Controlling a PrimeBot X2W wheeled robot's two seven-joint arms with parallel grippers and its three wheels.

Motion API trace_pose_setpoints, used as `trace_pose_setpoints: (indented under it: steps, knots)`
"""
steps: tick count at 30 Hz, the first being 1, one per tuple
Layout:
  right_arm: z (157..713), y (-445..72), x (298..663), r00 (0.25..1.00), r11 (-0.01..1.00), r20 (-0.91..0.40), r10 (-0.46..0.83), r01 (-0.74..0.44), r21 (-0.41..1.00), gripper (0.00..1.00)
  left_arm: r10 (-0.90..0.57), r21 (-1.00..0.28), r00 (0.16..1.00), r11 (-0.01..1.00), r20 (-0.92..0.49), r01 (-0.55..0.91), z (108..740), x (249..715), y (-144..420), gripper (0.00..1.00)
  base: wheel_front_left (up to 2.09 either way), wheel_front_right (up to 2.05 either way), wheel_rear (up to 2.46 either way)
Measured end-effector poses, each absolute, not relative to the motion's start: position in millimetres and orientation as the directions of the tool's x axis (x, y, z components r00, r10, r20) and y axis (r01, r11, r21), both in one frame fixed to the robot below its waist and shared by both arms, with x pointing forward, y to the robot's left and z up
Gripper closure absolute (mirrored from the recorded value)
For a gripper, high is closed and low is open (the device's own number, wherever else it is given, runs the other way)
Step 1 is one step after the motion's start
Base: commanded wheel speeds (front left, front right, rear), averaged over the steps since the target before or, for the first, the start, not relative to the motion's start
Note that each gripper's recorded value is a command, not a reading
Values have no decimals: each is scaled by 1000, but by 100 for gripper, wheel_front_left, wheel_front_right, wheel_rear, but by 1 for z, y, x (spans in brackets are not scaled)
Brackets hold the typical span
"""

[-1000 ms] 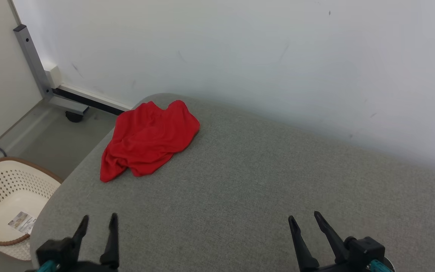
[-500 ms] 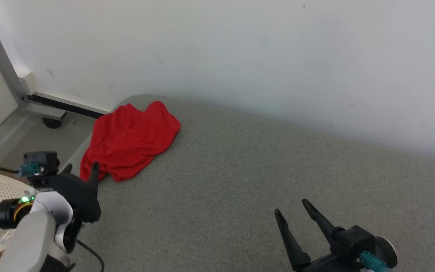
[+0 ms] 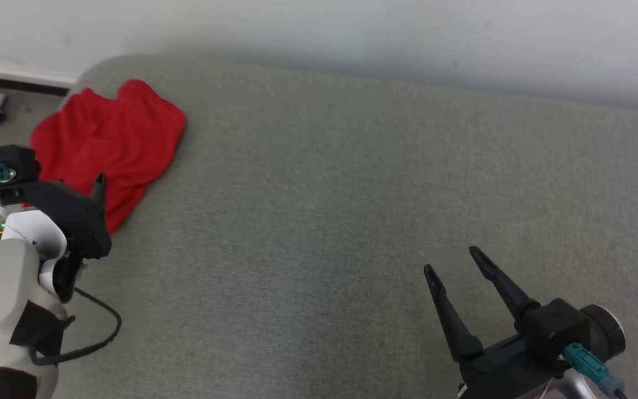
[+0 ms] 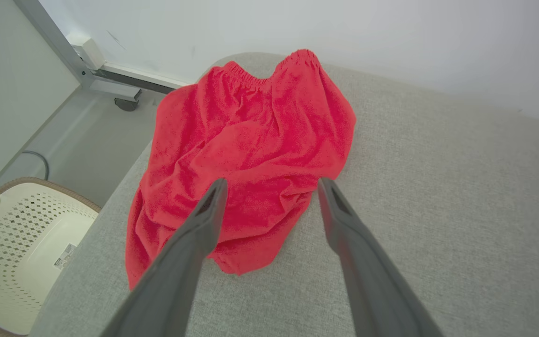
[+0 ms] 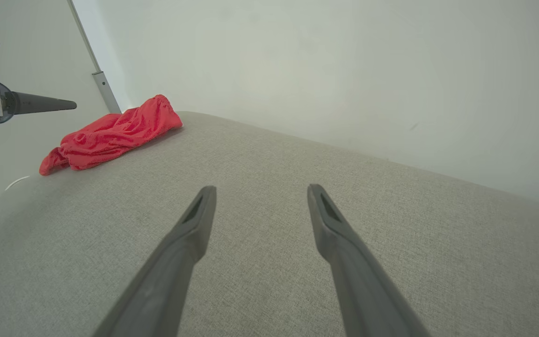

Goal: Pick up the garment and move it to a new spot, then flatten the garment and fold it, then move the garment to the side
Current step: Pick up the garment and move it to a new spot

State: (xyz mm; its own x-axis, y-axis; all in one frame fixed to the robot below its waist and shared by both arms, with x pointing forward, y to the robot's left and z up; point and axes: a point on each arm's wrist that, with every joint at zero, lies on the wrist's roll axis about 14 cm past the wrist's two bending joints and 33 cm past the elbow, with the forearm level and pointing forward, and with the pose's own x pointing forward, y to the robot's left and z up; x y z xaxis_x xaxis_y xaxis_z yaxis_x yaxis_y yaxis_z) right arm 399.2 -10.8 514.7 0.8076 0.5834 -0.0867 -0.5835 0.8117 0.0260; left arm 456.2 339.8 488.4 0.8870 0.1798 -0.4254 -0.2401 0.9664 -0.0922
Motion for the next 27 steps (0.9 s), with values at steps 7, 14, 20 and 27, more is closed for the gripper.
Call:
trace_pose_setpoints:
  steps: [7, 14, 20, 27]
  knots:
    - [481, -35, 413, 832, 848, -171, 528, -526, 58, 0, 135, -78, 819, 974, -557, -214, 428, 483, 320, 0, 0, 0, 0]
    - [463, -52, 415, 848, 875, -220, 482, -479, 73, 0, 186, -21, 725, 964, -664, -266, 384, 486, 317, 0, 0, 0, 0]
    - [466, -59, 411, 860, 886, -218, 462, -458, 70, 0, 261, 32, 712, 948, -652, -318, 388, 486, 328, 79, 0, 0, 0]
    - [477, -54, 400, 863, 883, -187, 470, -463, 83, 0, 309, 62, 728, 936, -612, -346, 407, 475, 341, 100, 0, 0, 0]
